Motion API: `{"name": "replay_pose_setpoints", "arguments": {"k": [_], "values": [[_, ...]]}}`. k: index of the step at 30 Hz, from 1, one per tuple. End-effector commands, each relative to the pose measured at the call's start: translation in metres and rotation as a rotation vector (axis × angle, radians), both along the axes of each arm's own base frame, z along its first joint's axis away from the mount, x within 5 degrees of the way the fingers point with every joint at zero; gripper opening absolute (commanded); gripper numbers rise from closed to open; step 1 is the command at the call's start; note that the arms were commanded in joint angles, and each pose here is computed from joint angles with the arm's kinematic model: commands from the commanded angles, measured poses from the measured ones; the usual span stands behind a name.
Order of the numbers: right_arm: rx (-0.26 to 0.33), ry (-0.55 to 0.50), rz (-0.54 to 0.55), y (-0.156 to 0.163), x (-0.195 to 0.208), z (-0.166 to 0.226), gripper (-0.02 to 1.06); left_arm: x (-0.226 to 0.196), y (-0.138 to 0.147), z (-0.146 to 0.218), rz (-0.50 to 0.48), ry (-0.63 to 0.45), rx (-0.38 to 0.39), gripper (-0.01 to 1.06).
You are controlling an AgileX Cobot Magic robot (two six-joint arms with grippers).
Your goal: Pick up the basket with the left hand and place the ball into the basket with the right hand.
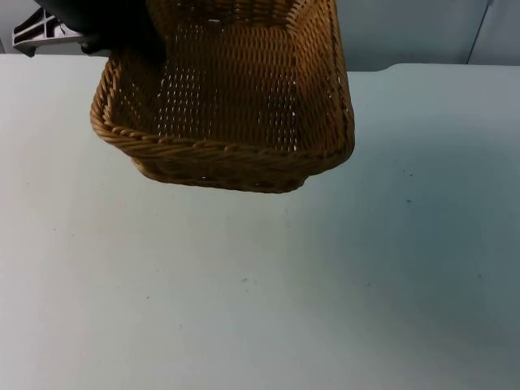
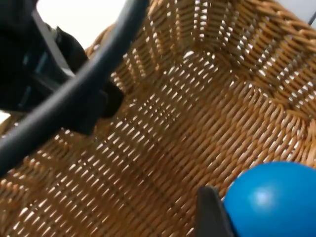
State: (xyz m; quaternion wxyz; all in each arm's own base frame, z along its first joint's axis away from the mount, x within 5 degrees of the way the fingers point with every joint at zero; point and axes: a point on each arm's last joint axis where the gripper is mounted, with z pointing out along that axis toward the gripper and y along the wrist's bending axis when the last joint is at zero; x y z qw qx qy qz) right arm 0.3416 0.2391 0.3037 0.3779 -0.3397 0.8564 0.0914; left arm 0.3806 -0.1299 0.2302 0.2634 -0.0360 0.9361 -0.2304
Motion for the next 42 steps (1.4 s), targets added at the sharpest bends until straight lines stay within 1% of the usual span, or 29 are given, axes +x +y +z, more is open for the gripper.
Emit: {"name": "replay_pose_setpoints", "arguments": {"k": [1, 3, 5, 12, 20, 22, 25, 26, 27, 29, 30, 32, 34, 35, 36, 38, 40, 42], "values": [[0.000, -0.009, 0.009, 0.004, 0.004, -0.006, 0.00, 0.002, -0.001, 0.005, 0.019, -0.025, -0.020, 0.00], [0.004, -0.003, 0.007, 0.006, 0.005, -0.009, 0.00, 0.002, -0.001, 0.005, 0.019, -0.025, -0.020, 0.00], [0.021, 0.002, 0.003, 0.008, 0.008, -0.014, 0.00, 0.002, -0.001, 0.005, 0.018, -0.028, -0.019, 0.00], [-0.004, 0.045, 0.001, 0.013, 0.014, -0.036, 0.00, 0.003, -0.001, 0.005, 0.019, -0.030, -0.019, 0.00], [0.009, 0.076, -0.007, 0.017, 0.017, -0.048, 0.00, 0.003, -0.001, 0.005, 0.022, -0.035, -0.019, 0.00], [0.026, 0.089, -0.013, 0.018, 0.018, -0.050, 0.00, 0.003, -0.001, 0.005, 0.022, -0.035, -0.019, 0.00], [0.024, 0.093, -0.013, 0.019, 0.018, -0.051, 0.00, 0.003, -0.001, 0.005, 0.022, -0.035, -0.019, 0.00], [0.018, 0.101, -0.013, 0.019, 0.019, -0.055, 0.01, 0.003, -0.001, 0.005, 0.022, -0.035, -0.019, 0.00], [0.009, 0.113, -0.013, 0.019, 0.019, -0.058, 0.04, 0.003, -0.001, 0.005, 0.022, -0.035, -0.019, 0.00], [-0.010, 0.137, -0.011, 0.019, 0.018, -0.064, 0.15, 0.003, -0.001, 0.005, 0.022, -0.035, -0.019, 0.00], [-0.010, 0.137, -0.011, 0.019, 0.018, -0.064, 0.15, 0.003, -0.001, 0.005, 0.022, -0.035, -0.019, 0.00], [-0.029, 0.158, 0.005, 0.020, 0.016, -0.067, 0.33, 0.003, -0.001, 0.005, 0.022, -0.035, -0.019, 0.00], [-0.058, 0.145, 0.065, 0.022, 0.014, -0.067, 0.58, 0.003, -0.001, 0.005, 0.022, -0.035, -0.019, 0.00], [-0.048, 0.148, 0.089, 0.024, 0.013, -0.067, 0.72, 0.003, -0.001, 0.005, 0.022, -0.035, -0.019, 0.00], [-0.048, 0.148, 0.089, 0.024, 0.013, -0.067, 0.72, 0.003, -0.001, 0.005, 0.022, -0.035, -0.019, 0.00], [-0.025, 0.158, 0.131, 0.028, 0.010, -0.066, 1.04, 0.003, -0.001, 0.005, 0.020, -0.035, -0.018, 0.00], [-0.006, 0.167, 0.158, 0.031, 0.007, -0.066, 1.05, 0.003, -0.001, 0.005, 0.018, -0.036, -0.017, 0.00], [0.001, 0.169, 0.164, 0.032, 0.007, -0.066, 1.05, 0.003, -0.001, 0.005, 0.018, -0.036, -0.017, 0.00]]}}
